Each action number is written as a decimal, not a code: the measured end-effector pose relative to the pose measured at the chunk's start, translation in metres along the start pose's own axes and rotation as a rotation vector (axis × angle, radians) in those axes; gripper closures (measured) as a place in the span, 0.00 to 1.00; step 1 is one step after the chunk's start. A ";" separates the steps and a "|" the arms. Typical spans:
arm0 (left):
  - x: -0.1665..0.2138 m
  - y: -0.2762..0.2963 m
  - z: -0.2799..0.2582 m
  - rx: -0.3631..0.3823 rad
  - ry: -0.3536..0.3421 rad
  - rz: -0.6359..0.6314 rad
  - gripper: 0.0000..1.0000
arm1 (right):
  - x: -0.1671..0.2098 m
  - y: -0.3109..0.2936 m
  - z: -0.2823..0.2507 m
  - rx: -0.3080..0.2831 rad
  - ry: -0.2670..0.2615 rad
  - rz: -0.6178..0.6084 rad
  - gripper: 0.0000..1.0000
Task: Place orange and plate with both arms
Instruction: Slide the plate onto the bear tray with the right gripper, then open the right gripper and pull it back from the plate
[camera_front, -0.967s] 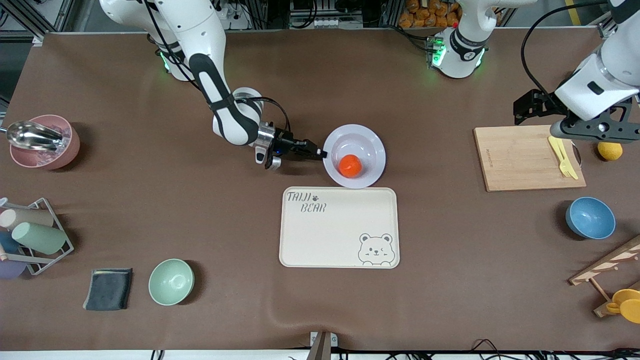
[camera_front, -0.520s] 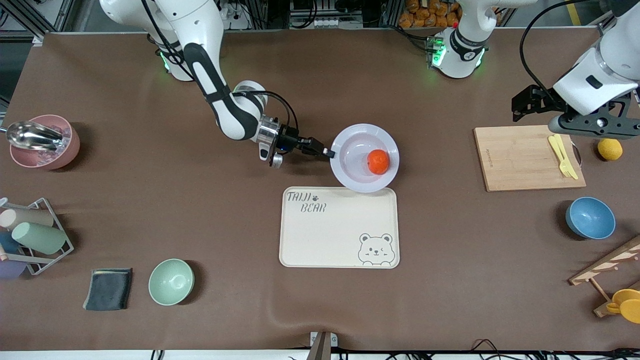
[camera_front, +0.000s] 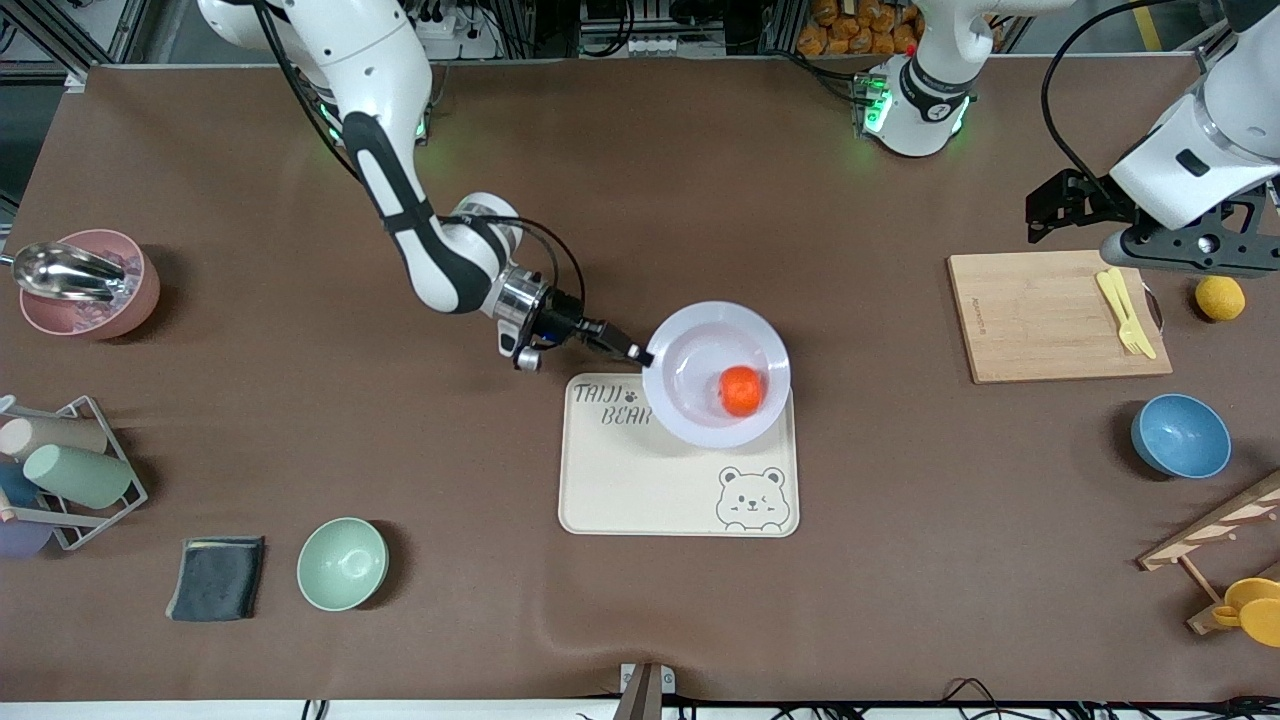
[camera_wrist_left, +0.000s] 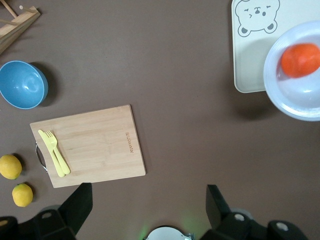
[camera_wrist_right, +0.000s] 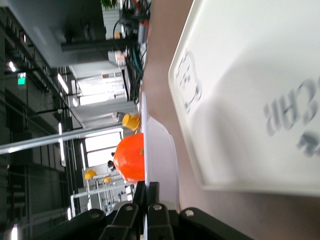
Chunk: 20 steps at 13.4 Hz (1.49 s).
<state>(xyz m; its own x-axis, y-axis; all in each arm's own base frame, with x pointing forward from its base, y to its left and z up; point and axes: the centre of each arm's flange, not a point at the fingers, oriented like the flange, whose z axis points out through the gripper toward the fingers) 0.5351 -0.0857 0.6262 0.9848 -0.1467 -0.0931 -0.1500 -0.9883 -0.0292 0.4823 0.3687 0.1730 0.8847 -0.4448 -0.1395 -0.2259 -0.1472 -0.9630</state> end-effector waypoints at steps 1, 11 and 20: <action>0.000 0.000 -0.001 0.000 0.002 0.000 0.00 | 0.011 0.008 0.000 -0.006 0.015 -0.002 0.96; -0.004 0.004 -0.011 -0.026 0.024 0.007 0.00 | 0.059 0.051 0.009 -0.029 0.072 -0.040 0.96; 0.001 0.002 -0.009 -0.028 0.020 0.004 0.00 | 0.070 0.045 0.007 -0.169 0.104 -0.104 0.77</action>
<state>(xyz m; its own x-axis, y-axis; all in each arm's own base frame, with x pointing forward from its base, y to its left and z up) 0.5362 -0.0885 0.6347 0.9859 -0.1507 -0.0729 -0.1512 -0.9885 -0.0008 0.5371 0.3370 0.1182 0.8621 -0.5067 -0.0081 -0.2082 -0.3396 -0.9172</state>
